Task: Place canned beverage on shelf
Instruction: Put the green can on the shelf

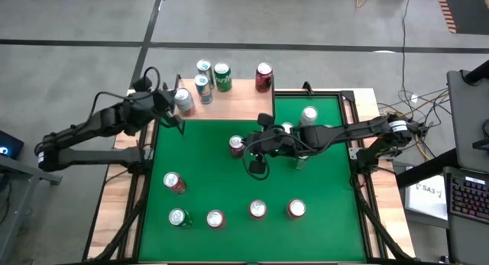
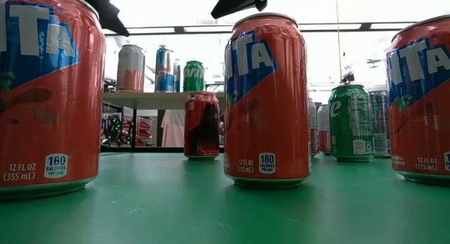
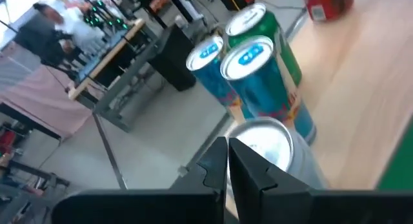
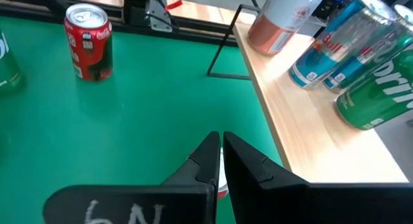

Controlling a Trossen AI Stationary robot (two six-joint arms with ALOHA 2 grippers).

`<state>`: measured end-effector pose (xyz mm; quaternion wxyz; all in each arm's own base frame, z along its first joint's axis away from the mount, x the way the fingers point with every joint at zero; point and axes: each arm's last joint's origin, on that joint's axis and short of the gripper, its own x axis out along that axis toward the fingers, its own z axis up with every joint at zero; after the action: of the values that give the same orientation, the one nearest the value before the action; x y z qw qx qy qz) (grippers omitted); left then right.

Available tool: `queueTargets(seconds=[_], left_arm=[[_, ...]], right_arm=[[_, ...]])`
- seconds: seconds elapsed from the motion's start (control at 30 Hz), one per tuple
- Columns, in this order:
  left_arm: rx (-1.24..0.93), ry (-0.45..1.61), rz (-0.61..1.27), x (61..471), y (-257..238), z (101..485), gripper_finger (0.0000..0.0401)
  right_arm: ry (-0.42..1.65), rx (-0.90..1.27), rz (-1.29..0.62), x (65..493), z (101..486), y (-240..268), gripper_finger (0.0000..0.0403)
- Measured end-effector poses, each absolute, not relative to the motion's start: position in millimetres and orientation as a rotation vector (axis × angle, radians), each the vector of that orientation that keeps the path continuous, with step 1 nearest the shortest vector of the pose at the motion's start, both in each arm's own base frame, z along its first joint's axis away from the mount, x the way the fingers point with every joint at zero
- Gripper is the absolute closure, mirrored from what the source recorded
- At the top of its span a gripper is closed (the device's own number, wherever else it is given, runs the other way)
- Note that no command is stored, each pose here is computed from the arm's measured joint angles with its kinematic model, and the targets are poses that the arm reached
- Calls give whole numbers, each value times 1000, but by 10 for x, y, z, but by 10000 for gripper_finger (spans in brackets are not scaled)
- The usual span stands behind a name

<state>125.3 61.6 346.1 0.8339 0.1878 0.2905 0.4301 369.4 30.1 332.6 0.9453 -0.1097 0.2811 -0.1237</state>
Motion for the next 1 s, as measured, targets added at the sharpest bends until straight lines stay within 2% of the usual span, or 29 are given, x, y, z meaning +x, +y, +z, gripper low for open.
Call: queueTargets(seconds=[0.2,0.43,0.67,1.0], left_arm=[[366,655,908,1204,598,3432,401],[341,688,842,1288,611,3366,401],[351,732,857,1362,643,3320,401],[230,662,894,1309,623,3350,401]], right_arm=[[588,-224,-252,3689,3269,298,390],[586,-220,-256,3690,3264,291,390],[590,-214,-258,3688,3258,291,390],[591,-211,-259,3689,3256,291,390]])
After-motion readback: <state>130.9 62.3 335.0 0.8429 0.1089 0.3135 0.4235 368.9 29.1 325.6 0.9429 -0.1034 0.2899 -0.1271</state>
